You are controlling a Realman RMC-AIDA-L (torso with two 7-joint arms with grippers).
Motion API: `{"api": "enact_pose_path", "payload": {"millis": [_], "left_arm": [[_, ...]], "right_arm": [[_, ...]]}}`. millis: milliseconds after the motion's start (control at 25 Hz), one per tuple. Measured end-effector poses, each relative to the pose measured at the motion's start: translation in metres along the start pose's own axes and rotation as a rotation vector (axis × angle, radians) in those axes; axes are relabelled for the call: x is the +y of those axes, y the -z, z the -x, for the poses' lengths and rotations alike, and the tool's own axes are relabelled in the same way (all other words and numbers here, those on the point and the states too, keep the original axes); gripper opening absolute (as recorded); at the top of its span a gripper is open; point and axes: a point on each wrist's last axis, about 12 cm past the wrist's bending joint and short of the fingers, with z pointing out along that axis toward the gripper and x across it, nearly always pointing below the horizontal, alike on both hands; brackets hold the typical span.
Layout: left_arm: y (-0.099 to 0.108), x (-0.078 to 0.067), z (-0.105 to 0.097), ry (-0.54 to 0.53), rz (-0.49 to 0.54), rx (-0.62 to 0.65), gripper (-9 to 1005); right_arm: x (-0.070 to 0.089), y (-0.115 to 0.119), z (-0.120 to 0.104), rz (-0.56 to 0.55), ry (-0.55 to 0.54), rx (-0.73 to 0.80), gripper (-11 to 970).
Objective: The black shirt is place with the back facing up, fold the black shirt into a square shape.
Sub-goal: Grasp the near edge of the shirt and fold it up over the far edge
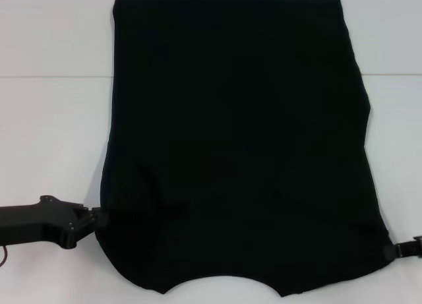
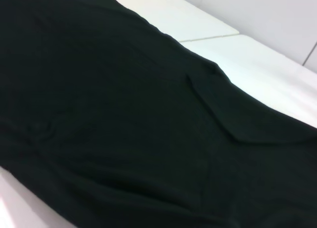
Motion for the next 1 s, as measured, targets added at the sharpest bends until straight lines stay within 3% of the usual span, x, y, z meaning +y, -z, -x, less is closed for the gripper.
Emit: {"api": "enact_pose_path", "payload": {"millis": [440,1000], "left_arm": [[0.019,-0.016,-0.019,0.116,-0.115,-0.079,22],[0.038,-0.044,-0.061,0.271,-0.256,-0.141,23]], "right_arm": [[-0.01,0.019,-0.044,0.053,0.016,-0.072,56],[-0.027,0.053,-0.098,0.062,-0.041,-0.155,55]]}}
